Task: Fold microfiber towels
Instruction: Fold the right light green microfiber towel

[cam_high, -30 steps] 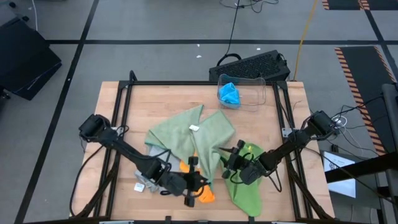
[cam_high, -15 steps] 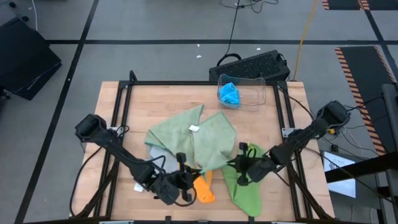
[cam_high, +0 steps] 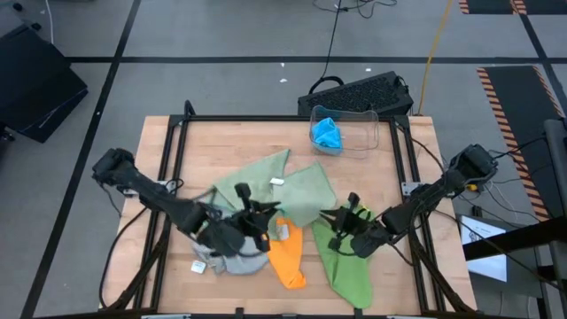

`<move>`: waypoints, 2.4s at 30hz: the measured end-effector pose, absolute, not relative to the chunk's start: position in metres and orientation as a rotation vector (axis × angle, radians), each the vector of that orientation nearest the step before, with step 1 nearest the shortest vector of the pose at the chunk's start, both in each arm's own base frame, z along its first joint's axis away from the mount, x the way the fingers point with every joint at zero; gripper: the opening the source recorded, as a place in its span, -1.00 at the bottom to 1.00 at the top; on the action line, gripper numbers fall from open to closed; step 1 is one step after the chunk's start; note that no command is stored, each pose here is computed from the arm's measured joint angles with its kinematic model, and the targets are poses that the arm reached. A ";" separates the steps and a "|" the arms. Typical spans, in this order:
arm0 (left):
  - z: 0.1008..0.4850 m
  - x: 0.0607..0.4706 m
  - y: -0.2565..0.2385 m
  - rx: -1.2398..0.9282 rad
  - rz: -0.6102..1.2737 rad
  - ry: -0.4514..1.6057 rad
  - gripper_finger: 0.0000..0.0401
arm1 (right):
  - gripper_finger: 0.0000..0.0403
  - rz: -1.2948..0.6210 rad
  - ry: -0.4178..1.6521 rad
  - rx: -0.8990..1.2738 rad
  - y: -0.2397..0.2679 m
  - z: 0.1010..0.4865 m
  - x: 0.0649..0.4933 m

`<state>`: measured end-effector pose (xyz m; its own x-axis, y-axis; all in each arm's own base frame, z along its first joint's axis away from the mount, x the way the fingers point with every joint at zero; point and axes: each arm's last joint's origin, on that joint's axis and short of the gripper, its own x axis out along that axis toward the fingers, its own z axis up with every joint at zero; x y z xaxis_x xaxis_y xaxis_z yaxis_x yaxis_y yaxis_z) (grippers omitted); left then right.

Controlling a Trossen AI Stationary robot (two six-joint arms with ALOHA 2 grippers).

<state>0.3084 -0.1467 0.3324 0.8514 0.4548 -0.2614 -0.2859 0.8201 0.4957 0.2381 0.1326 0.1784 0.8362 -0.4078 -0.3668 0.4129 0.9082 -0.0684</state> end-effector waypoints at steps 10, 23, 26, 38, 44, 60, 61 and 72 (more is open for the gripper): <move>0.362 0.296 -0.101 0.504 0.270 0.408 -0.85 | -0.11 -0.378 0.175 0.044 0.137 0.137 0.290; 0.354 0.307 -0.065 0.434 0.409 0.482 -0.85 | 0.10 -0.464 0.187 0.064 0.143 0.106 0.346; 0.353 0.307 -0.062 0.433 0.417 0.492 -0.85 | 0.10 -0.536 0.211 0.012 0.146 0.115 0.358; 0.352 0.305 -0.071 0.400 0.381 0.486 -0.85 | -0.07 -0.700 0.320 -0.064 0.124 0.115 0.374; 0.353 0.301 -0.076 0.397 0.382 0.480 -0.85 | -0.74 -0.657 0.447 -0.091 0.123 0.103 0.367; 0.336 0.278 -0.085 0.411 0.507 0.641 -0.85 | -0.73 -0.357 0.709 -0.096 0.128 0.113 0.354; 0.336 0.277 -0.084 0.419 0.533 0.645 -0.85 | -0.65 -0.383 0.703 -0.108 0.128 0.113 0.353; 0.335 0.271 -0.063 0.472 0.743 0.671 -0.85 | 0.00 -0.454 0.746 -0.310 0.126 0.110 0.346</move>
<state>0.2711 -0.0635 0.3345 0.5482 0.7430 -0.3840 -0.4574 0.6508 0.6060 0.3458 0.1262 0.1099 0.6451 -0.4995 -0.5782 0.2840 0.8592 -0.4255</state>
